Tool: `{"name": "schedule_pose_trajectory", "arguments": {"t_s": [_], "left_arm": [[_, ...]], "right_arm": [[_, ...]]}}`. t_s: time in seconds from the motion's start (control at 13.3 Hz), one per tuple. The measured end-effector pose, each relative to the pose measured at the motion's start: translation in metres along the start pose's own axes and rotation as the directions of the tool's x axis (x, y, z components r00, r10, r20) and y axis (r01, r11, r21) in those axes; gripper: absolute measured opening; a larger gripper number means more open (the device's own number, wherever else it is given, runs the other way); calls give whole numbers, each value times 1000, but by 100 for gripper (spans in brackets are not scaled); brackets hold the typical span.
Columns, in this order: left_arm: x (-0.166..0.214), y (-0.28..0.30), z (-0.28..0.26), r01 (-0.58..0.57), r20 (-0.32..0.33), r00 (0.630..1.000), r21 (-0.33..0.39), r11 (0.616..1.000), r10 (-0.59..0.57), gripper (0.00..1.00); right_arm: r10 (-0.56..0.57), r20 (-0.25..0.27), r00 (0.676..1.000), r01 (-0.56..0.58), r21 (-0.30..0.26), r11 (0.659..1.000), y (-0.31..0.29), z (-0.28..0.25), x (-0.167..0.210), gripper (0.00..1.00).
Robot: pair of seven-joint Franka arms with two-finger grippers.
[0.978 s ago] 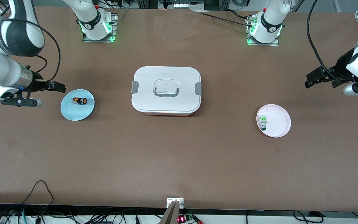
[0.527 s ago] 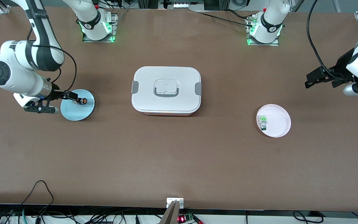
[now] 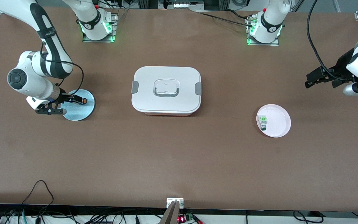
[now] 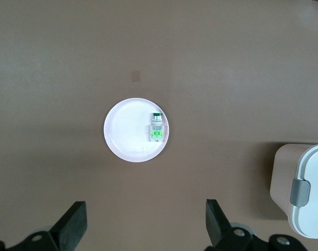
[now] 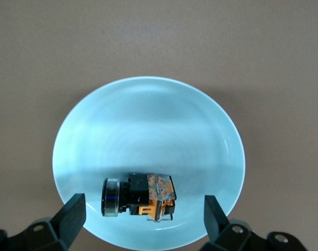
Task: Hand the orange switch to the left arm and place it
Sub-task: 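Reach the right gripper down to the orange switch on the blue plate, then close the right gripper on the orange switch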
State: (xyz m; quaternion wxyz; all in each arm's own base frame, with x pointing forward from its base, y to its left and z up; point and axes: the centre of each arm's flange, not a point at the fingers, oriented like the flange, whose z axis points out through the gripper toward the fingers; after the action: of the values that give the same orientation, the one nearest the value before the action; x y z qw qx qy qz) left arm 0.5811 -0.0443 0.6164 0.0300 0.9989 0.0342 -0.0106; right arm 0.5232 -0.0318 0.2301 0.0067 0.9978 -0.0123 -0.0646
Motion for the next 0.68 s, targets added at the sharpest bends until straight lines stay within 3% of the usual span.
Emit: {"name": "schedule_pose_trajectory", "arguments": {"t_s": [0.68], "left_arm": [[0,0,0,-3,0,1000,0,1000,3,100]], "right_arm": [[-1,18,1000,1,-1,1000,-1,36,-10,100]]}}
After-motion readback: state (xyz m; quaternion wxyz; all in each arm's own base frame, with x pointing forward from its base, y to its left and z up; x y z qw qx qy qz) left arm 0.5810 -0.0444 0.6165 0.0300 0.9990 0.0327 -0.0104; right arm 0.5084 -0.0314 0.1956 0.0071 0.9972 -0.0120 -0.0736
